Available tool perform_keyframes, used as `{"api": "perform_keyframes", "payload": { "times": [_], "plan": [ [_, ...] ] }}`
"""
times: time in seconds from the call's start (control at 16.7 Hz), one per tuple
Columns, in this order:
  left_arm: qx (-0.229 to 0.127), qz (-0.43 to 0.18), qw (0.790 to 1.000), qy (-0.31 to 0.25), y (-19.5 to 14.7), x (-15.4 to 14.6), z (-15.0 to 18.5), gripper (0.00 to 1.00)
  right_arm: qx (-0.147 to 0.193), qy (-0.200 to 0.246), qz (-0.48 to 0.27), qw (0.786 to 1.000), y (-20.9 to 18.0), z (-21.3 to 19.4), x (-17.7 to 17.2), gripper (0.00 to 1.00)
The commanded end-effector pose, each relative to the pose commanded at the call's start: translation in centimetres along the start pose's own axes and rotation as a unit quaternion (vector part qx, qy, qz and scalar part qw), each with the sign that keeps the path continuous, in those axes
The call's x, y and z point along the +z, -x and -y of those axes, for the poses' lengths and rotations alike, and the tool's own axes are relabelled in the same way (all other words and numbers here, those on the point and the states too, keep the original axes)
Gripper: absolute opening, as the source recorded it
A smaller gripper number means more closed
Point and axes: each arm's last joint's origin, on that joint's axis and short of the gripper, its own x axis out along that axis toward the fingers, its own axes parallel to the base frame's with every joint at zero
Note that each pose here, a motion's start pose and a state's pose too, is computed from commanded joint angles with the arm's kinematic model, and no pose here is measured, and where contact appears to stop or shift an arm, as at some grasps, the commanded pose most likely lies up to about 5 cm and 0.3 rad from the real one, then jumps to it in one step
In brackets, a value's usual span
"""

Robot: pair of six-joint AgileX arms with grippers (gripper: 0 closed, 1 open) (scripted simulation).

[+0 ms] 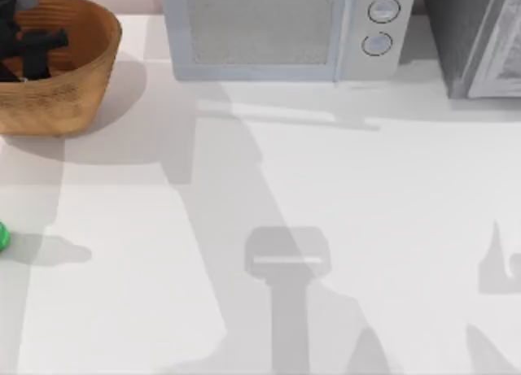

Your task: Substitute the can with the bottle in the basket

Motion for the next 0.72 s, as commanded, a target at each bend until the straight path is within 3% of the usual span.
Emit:
{"api": "perform_keyframes", "payload": {
  "times": [0.36,0.54,0.72],
  "plan": [
    [0.027,0.108,0.993,-0.027,9.4,-4.4,3.5,0.0,0.0,0.0,0.0,1.0,0.0,0.0,0.0,1.0],
    [0.044,0.199,0.978,-0.046,15.1,-9.5,5.8,0.0,0.0,0.0,0.0,1.0,0.0,0.0,0.0,1.0],
    [0.06,0.294,0.952,-0.063,18.8,-16.6,7.5,0.0,0.0,0.0,0.0,1.0,0.0,0.0,0.0,1.0]
  ]
}}
